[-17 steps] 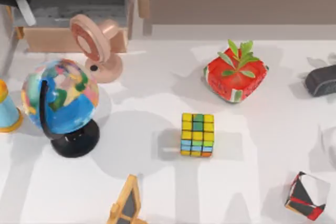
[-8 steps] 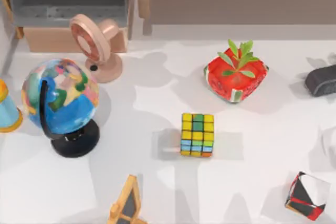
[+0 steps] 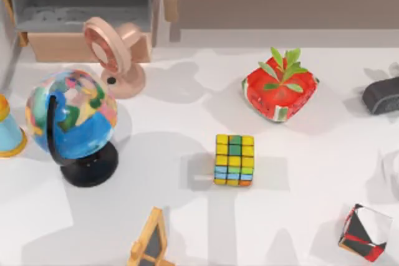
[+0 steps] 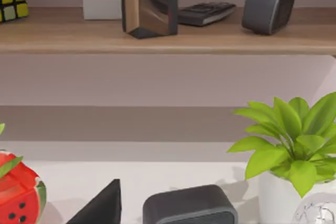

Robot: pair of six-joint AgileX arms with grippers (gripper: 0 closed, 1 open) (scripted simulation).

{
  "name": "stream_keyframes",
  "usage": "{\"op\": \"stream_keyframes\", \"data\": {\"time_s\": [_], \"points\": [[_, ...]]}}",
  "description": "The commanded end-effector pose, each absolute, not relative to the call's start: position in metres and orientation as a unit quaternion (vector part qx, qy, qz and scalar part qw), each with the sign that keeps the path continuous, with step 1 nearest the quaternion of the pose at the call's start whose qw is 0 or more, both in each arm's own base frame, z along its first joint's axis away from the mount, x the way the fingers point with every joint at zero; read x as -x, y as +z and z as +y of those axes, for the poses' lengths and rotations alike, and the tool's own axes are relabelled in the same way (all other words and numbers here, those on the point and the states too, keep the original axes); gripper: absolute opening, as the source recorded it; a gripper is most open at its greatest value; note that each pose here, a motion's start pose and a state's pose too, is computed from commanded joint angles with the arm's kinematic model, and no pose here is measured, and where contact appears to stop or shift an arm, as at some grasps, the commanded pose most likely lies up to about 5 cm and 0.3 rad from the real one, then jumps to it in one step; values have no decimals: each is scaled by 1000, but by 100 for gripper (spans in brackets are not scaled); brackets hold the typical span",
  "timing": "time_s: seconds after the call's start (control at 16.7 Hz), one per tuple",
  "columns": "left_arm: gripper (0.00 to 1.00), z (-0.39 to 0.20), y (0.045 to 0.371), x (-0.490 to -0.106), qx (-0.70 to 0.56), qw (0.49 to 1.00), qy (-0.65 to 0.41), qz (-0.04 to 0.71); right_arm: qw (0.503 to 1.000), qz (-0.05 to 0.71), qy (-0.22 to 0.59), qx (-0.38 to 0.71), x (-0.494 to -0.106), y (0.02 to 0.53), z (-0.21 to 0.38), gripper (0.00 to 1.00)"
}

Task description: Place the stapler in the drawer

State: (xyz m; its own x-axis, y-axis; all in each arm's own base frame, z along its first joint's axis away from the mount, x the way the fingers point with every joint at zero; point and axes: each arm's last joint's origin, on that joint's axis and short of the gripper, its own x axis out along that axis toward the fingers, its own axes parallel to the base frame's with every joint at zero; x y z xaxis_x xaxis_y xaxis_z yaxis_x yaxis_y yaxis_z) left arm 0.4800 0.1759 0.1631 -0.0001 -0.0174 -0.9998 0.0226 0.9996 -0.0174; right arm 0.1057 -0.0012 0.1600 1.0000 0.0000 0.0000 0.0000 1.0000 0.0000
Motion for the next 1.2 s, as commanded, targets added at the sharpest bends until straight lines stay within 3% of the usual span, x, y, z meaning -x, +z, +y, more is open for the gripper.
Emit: {"op": "stream_keyframes", "data": {"time_s": [0.84,1.2], "points": [[0,176,153,-480,-2,707,-14,707,1000,0,0,0,-106,160,-1,100],[45,176,153,-480,-2,707,-14,707,1000,0,0,0,-106,160,-1,100]]}}
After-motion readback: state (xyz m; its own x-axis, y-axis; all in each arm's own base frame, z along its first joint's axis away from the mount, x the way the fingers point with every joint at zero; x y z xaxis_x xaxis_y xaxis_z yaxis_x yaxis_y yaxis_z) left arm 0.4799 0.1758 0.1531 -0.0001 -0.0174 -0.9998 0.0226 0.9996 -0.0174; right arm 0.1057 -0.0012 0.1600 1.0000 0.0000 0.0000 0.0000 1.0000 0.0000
